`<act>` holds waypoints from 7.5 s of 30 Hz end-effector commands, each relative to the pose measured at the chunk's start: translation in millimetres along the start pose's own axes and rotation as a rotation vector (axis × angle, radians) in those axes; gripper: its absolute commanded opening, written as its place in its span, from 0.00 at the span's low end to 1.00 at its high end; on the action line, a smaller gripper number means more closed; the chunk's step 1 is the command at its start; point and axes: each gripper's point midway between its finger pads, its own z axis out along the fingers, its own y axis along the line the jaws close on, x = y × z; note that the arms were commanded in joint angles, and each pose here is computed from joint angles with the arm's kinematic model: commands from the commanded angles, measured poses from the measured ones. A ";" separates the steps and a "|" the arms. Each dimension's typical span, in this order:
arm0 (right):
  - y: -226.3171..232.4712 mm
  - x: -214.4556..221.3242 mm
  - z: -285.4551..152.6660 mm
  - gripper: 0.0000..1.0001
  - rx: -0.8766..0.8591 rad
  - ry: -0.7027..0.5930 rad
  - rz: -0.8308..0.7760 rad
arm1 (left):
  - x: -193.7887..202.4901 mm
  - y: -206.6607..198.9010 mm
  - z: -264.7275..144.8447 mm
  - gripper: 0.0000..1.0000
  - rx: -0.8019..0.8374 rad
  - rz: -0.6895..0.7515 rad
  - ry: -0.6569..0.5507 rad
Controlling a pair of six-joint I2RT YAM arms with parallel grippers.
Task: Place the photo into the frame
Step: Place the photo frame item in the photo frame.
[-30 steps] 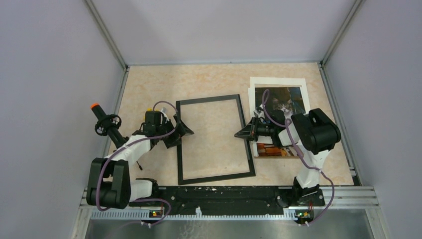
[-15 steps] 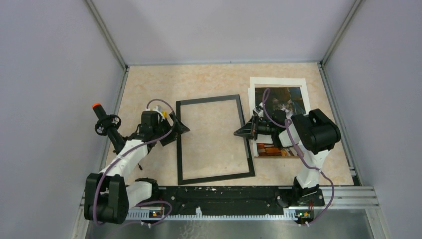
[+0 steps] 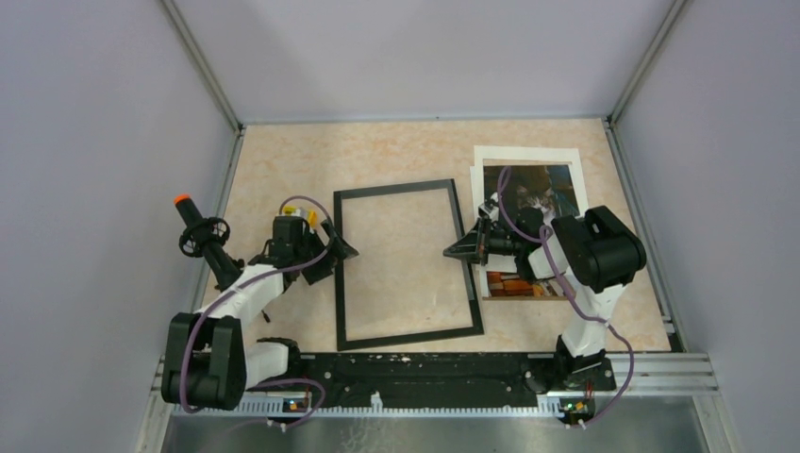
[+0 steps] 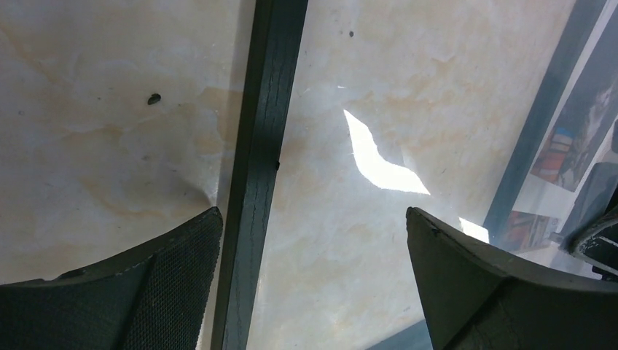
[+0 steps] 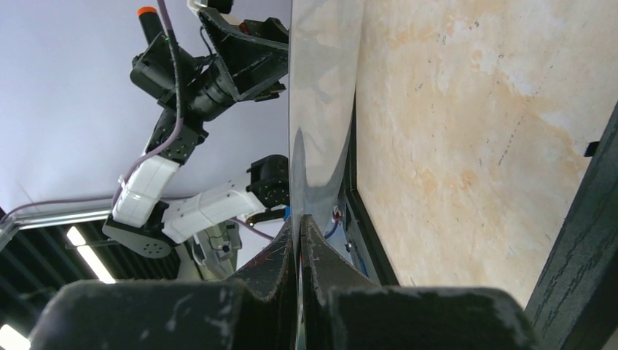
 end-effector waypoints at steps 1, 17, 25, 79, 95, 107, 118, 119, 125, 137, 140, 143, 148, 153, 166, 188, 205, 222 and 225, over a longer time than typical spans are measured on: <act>16.5 7.1 -1.6 0.00 -0.050 0.023 -0.066 | -1.8 -8.1 6.0 0.98 0.055 -0.004 0.005; 41.8 16.2 -2.0 0.00 -0.163 0.033 -0.037 | 7.8 -6.9 8.3 0.99 0.078 -0.006 0.036; 42.3 24.2 -3.4 0.00 -0.148 0.039 -0.058 | 6.8 -11.7 7.7 0.99 0.098 -0.009 0.039; -6.2 2.7 35.1 0.00 0.240 0.001 -0.282 | 16.9 -8.6 9.2 0.99 0.124 0.026 0.064; 9.1 8.6 22.8 0.00 0.163 0.044 -0.281 | 18.3 -9.0 7.4 0.98 0.128 0.017 0.063; 16.3 17.8 22.5 0.00 0.101 0.061 -0.206 | 17.7 -21.5 5.8 0.99 0.195 -0.024 0.058; 16.7 25.4 18.6 0.00 0.094 0.081 -0.170 | 8.7 -25.1 5.1 0.99 0.203 -0.068 0.031; 17.3 24.6 17.1 0.00 0.094 0.080 -0.168 | 8.1 -24.3 5.2 0.98 0.201 -0.069 0.030; 16.6 23.7 10.9 0.00 0.092 0.082 -0.154 | 6.5 -12.4 5.4 0.98 0.183 -0.081 0.015; 29.9 20.4 5.1 0.00 0.037 0.098 -0.133 | 8.6 -0.9 -0.5 0.98 0.227 -0.130 0.001; 26.3 21.2 5.1 0.00 0.048 0.097 -0.128 | 8.5 -1.5 -1.2 0.98 0.231 -0.129 0.001; 24.1 23.5 4.6 0.00 0.034 0.100 -0.113 | 9.2 -1.0 -0.8 0.98 0.231 -0.131 0.006; 16.9 26.7 7.0 0.00 0.033 0.107 -0.099 | 11.0 -1.0 0.0 0.98 0.235 -0.133 0.014; 11.4 28.2 7.8 0.00 0.030 0.111 -0.084 | 10.9 -2.2 0.2 0.99 0.242 -0.133 0.019; 5.7 37.2 4.5 0.00 0.038 0.121 -0.077 | 7.8 -3.7 -0.8 0.98 0.241 -0.120 0.012; -18.3 6.9 11.7 0.00 0.186 0.025 -0.226 | 16.1 -0.5 -1.5 0.98 0.238 -0.128 0.034; 2.3 5.7 19.5 0.00 0.156 0.022 -0.343 | 18.7 2.8 -0.4 0.99 0.230 -0.131 0.036; 45.4 43.9 18.5 0.00 0.022 0.107 -0.515 | 17.0 2.5 0.2 0.98 0.227 -0.125 0.033; 49.0 47.9 17.4 0.00 -0.004 0.113 -0.525 | 16.6 3.0 0.1 0.98 0.225 -0.127 0.031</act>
